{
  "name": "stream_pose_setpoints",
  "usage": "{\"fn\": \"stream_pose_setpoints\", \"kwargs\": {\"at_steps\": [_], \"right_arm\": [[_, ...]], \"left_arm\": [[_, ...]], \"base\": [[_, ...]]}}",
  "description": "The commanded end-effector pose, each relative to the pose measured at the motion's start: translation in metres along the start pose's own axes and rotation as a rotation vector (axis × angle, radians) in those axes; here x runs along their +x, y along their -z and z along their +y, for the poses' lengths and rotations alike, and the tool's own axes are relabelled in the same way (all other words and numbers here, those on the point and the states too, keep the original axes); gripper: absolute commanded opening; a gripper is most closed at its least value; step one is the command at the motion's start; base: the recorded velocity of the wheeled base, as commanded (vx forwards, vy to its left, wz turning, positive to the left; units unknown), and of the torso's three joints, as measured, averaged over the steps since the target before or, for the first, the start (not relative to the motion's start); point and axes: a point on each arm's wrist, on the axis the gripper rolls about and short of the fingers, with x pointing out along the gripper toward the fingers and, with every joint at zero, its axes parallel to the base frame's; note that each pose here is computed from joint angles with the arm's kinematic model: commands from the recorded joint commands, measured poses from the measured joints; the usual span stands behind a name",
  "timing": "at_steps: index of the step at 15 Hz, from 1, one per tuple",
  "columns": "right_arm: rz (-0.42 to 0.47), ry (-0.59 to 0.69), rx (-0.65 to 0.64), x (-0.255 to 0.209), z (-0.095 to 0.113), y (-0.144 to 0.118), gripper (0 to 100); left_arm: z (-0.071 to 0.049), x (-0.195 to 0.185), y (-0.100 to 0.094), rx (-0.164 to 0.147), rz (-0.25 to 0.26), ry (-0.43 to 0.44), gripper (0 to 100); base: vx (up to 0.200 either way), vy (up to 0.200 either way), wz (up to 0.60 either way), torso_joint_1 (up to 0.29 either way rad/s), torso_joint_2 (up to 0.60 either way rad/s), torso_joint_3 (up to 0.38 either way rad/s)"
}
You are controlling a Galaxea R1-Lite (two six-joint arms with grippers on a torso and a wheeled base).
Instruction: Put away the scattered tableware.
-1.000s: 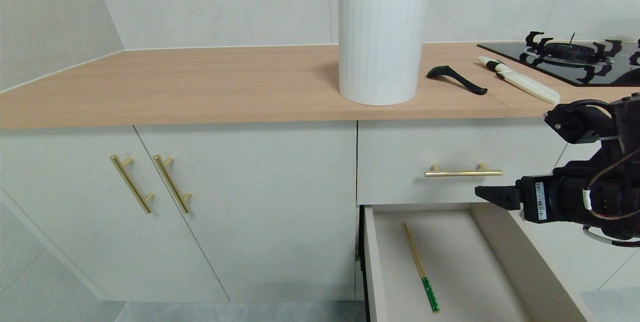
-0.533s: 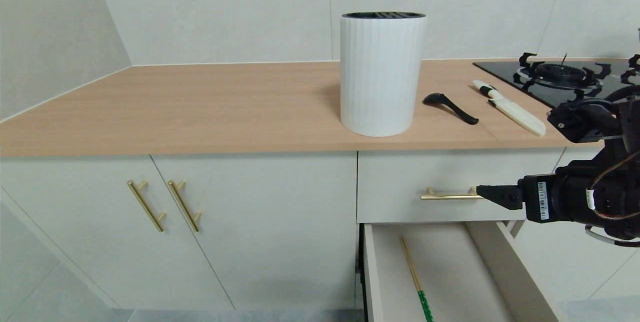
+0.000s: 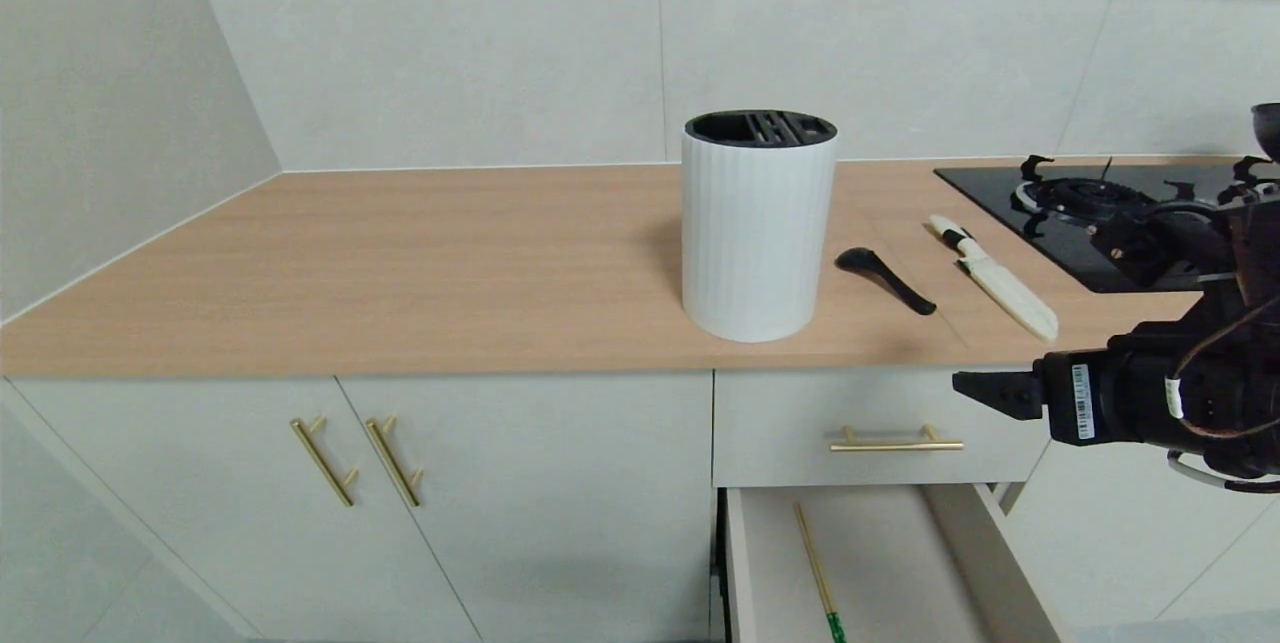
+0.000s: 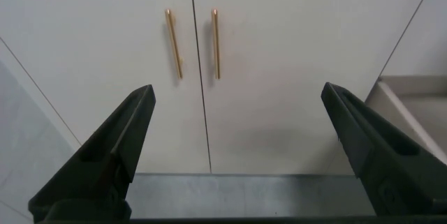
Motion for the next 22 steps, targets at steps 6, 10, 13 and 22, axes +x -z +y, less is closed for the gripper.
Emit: {"fn": "stream_pose_setpoints", "kwargs": {"at_steps": [6,10,13,22], "right_arm": [[0.008,-0.001,-0.004,0.001,0.0,0.002,100],[0.013,0.0,-0.031,0.01,0.0,0.0,100],[-0.134,0.053,-0.081,0.062,-0.015,-0.036,100],[-0.071,-0.204,-0.207,0.169,-0.066,-0.038,100]], "left_arm": [[0.0,0.0,0.0,0.0,-0.001,0.0,100],[0.0,0.0,0.0,0.0,0.001,0.0,100],[0.0,0.0,0.0,0.0,0.003,0.0,100],[0.0,0.0,0.0,0.0,0.003,0.0,100]], "base": [[0.0,0.0,0.0,0.219,-0.5,-0.292],[0.0,0.0,0.0,0.163,-0.36,-0.199],[0.0,0.0,0.0,0.023,-0.05,-0.021],[0.0,0.0,0.0,0.0,0.0,0.0]]}}
